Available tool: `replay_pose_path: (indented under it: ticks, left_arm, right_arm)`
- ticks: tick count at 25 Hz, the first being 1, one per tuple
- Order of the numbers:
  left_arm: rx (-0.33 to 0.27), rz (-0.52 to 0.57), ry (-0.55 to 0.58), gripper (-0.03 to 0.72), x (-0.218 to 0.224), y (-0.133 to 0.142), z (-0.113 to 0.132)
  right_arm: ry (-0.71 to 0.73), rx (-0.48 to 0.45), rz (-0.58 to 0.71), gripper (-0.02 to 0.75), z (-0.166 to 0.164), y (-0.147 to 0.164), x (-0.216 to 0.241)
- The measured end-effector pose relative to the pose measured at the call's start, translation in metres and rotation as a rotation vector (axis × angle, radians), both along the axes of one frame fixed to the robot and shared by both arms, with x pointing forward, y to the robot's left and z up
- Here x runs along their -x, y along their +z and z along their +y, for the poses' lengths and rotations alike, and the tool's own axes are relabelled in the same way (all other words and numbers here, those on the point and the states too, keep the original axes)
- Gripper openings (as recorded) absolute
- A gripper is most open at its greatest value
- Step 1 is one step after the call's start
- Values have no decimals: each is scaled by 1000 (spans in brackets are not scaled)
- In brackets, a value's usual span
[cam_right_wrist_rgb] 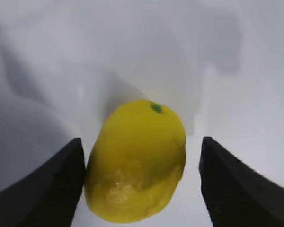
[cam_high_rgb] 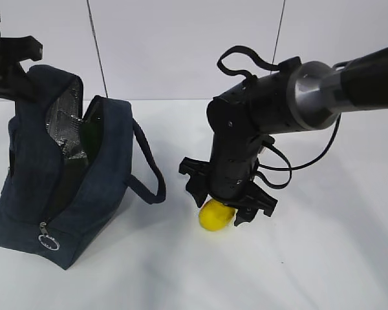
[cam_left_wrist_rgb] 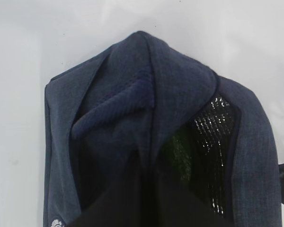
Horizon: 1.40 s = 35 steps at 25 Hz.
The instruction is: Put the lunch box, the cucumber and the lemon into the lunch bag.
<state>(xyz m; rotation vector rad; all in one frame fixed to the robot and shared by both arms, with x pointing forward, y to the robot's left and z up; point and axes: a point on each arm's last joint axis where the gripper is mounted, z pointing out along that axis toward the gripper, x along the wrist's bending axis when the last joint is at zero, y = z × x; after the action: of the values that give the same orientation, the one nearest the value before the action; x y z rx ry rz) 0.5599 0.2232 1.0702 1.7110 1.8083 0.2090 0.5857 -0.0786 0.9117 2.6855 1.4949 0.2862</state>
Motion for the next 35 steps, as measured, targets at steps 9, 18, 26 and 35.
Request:
replay_pose_path:
  ticks: [9,18,26,35]
  left_arm:
    - [0,0,0,-6,0,0,0]
    - [0,-2,1,-6,0,0,0]
    - [0,-2,1,-6,0,0,0]
    - [0,-1,1,-6,-1,-1,0]
  right_arm:
    - [24,-6,-12,565,1,-1,-1]
    - [44,-2,-7,462,1,-3,-1]
    - [69,2,-8,421,1,-3,-1]
    - [256,75,42,419,2,7,-3]
